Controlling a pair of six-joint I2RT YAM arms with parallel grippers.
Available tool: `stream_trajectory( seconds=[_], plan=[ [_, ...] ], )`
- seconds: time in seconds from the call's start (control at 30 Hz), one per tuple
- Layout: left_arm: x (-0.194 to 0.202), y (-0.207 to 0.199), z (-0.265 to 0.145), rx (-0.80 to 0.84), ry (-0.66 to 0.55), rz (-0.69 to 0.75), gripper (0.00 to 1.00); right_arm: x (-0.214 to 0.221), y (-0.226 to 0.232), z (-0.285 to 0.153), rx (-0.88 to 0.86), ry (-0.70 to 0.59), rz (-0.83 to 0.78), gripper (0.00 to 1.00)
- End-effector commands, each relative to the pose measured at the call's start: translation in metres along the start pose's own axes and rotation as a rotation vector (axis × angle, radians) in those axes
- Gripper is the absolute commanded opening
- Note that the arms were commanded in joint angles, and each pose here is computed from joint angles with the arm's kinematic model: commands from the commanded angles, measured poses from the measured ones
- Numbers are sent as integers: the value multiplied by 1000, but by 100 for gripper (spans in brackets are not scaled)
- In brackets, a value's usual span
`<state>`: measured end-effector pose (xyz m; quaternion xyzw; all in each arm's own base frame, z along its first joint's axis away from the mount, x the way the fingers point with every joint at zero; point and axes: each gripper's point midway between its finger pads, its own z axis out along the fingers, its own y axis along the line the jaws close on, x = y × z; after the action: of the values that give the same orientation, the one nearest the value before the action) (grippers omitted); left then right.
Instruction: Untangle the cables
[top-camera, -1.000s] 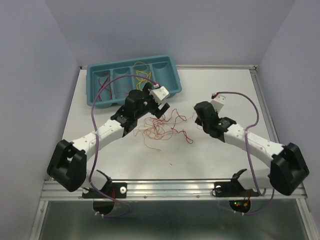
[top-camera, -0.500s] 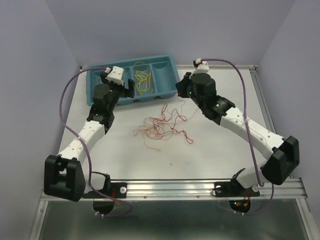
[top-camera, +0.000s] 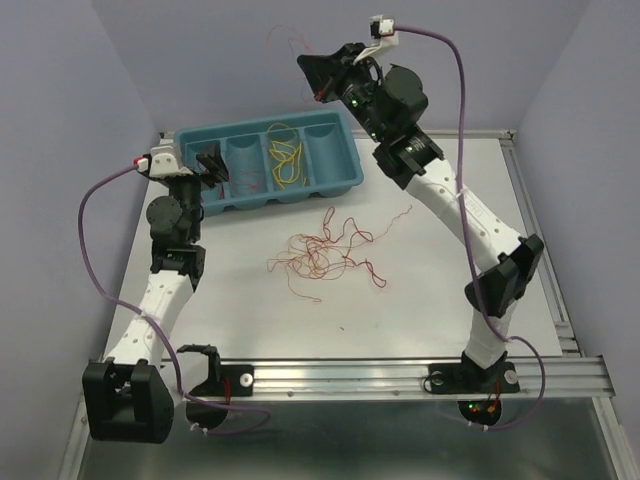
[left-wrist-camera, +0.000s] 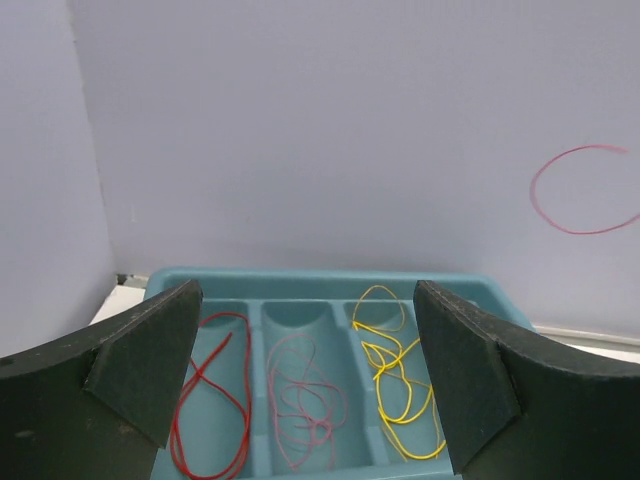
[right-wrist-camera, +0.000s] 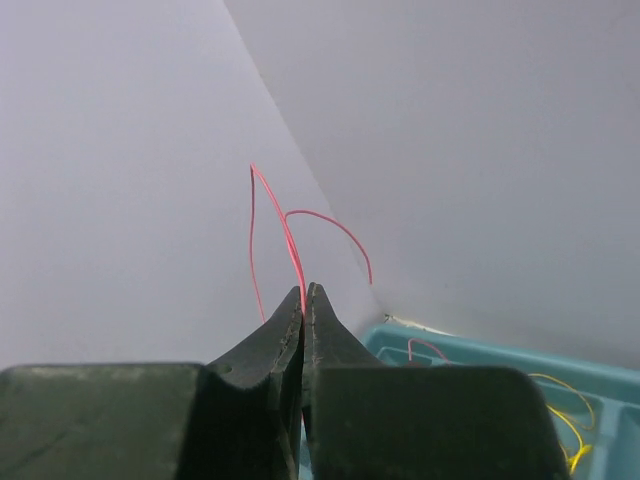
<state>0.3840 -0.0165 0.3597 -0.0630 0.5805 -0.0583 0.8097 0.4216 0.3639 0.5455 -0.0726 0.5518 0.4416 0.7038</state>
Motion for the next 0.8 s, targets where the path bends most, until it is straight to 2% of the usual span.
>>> stream_trajectory(
  seconds=[0.0, 0.23, 0.57, 0.77],
  plan=[
    [-32, 11, -6, -58, -126, -32, 99, 46, -5, 37, -85, -24, 8, 1],
    [-36, 22, -3, -113, -126, -28, 99, 68, -18, 65, -112, -135, 60, 1],
    [-35, 29, 0, -128, -124, -12, 99, 130, -30, 77, -171, -140, 163, 0],
    [-33, 28, 1, -122, -120, -10, 99, 129, -13, 78, -224, -172, 125, 0]
  ],
)
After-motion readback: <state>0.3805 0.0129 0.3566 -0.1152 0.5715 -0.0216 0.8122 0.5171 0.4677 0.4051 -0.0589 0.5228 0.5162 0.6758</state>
